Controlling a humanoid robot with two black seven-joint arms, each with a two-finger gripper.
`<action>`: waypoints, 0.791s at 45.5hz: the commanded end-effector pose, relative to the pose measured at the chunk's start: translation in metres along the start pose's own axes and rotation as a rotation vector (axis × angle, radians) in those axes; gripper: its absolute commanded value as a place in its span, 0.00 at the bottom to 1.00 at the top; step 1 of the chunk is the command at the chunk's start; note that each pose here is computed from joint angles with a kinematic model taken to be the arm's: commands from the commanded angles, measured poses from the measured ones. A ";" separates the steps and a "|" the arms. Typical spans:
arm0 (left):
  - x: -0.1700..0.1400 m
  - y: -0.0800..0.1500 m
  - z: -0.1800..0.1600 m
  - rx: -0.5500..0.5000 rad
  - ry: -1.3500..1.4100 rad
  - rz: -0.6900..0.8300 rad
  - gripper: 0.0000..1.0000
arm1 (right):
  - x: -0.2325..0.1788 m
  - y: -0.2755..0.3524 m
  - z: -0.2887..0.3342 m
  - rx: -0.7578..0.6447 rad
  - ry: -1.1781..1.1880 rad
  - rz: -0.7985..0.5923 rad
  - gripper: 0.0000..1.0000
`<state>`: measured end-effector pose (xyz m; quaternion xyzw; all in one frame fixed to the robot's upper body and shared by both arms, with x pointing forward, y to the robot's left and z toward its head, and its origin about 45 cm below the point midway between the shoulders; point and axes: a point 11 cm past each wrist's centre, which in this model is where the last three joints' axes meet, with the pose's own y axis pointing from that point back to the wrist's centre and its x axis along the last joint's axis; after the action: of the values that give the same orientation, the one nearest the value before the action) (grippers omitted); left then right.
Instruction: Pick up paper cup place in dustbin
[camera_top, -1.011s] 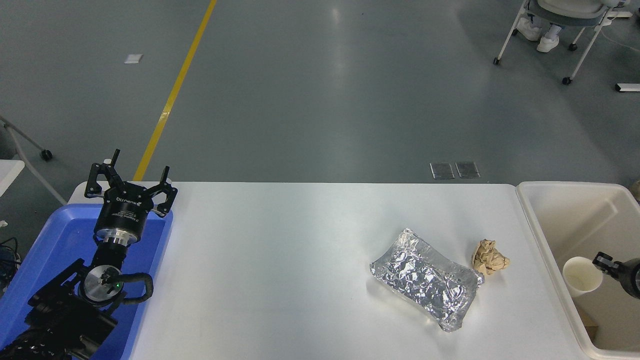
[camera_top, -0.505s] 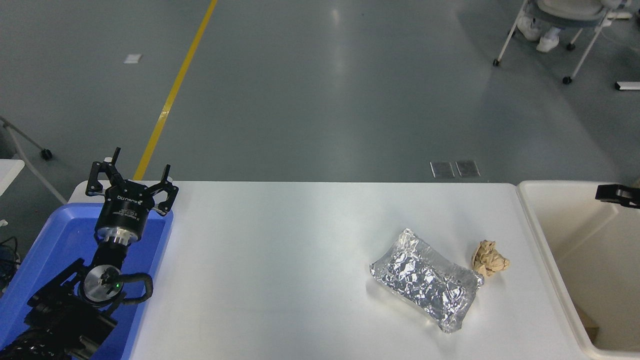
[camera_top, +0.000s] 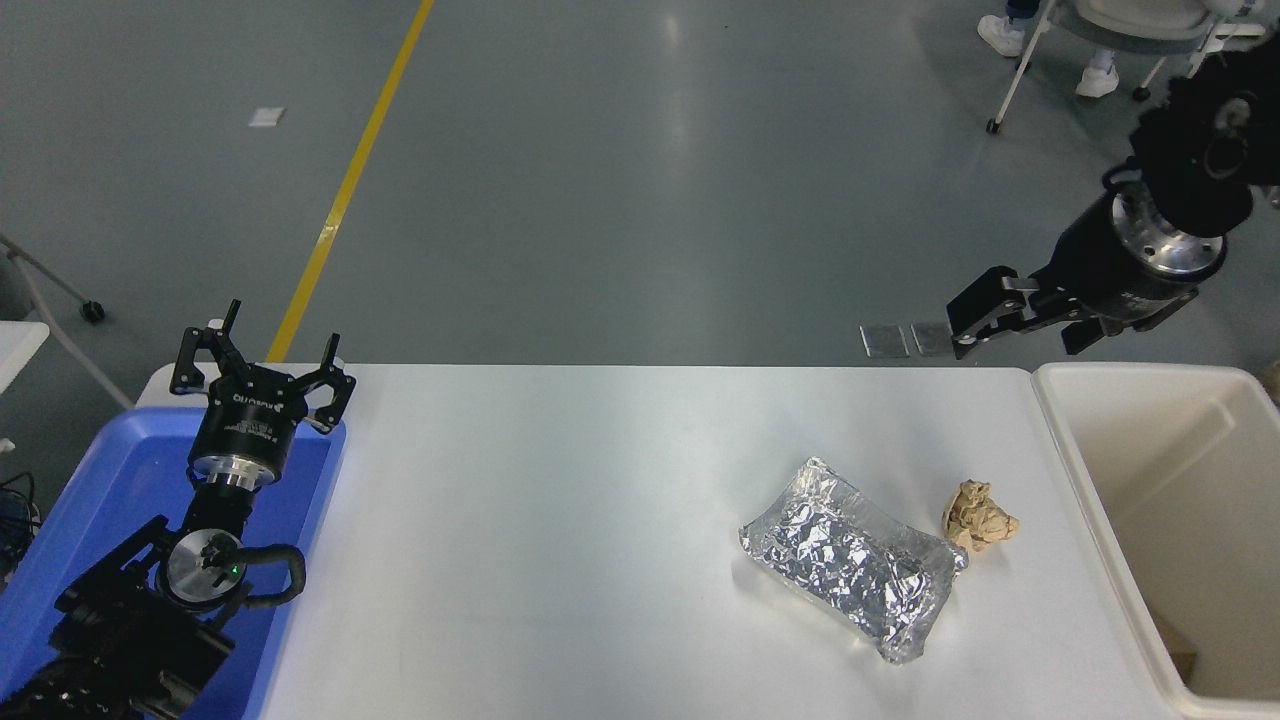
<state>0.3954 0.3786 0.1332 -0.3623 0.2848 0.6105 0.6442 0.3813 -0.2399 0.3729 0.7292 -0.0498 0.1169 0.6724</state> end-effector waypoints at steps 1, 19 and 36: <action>0.000 0.000 0.000 0.000 -0.001 0.002 1.00 | -0.005 0.006 -0.078 0.109 0.047 -0.063 1.00; 0.000 0.000 0.000 -0.002 -0.001 0.002 1.00 | 0.001 0.021 -0.086 0.149 0.037 -0.027 1.00; 0.001 0.001 0.000 -0.002 0.001 0.005 1.00 | 0.004 0.030 -0.076 0.146 0.016 -0.003 1.00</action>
<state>0.3954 0.3791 0.1331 -0.3619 0.2845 0.6117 0.6434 0.3696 -0.1620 0.4035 0.7728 -0.0253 0.1269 0.6213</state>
